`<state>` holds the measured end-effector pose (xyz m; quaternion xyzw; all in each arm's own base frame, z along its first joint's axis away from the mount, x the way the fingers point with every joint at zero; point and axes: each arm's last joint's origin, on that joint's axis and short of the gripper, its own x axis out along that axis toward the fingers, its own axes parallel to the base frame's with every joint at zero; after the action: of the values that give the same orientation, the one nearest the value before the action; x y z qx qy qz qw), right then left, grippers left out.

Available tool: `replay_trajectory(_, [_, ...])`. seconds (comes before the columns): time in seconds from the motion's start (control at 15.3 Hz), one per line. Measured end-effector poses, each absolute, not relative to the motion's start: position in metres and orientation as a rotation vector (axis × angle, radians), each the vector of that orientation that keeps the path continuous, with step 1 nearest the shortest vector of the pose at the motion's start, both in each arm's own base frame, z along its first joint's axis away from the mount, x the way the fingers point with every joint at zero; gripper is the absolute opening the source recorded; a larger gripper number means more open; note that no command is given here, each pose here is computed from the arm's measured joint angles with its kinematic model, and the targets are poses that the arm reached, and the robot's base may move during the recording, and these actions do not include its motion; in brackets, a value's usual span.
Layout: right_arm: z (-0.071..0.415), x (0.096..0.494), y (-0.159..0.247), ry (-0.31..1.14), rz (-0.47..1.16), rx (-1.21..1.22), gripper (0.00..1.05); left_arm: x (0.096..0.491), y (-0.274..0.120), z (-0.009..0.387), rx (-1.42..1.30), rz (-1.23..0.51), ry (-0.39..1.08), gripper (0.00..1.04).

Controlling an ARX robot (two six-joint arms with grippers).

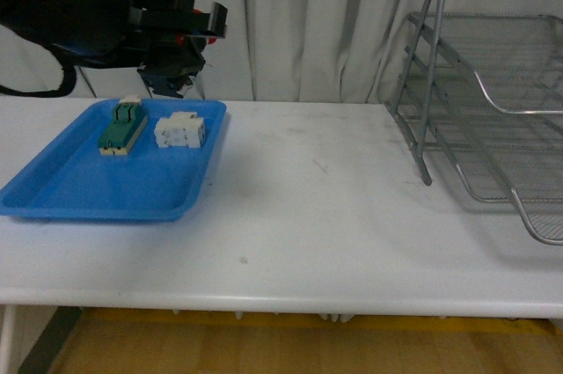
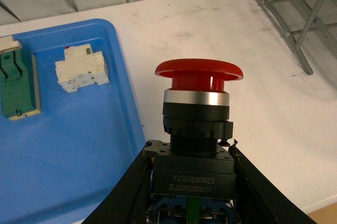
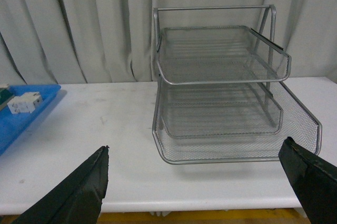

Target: Place button on rack with both arms

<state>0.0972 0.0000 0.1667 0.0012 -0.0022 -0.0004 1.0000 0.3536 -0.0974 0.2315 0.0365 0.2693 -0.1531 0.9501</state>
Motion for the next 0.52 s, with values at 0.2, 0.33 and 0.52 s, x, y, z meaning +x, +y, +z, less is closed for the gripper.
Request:
replay_trajectory(0.2, [0.167, 0.097, 0.0, -0.004, -0.001, 0.002, 0.98, 0.313, -0.064, 0.22, 0.06, -0.173, 0.545, 0.36])
replay_trajectory(0.33, [0.167, 0.097, 0.0, -0.004, -0.001, 0.002, 0.98, 0.293, -0.045, 0.19, 0.009, -0.133, 0.62, 0.36])
replay_trajectory(0.52, [0.167, 0.097, 0.0, -0.004, -0.001, 0.002, 0.98, 0.262, -0.033, 0.182, -0.097, -0.065, 0.582, 0.36])
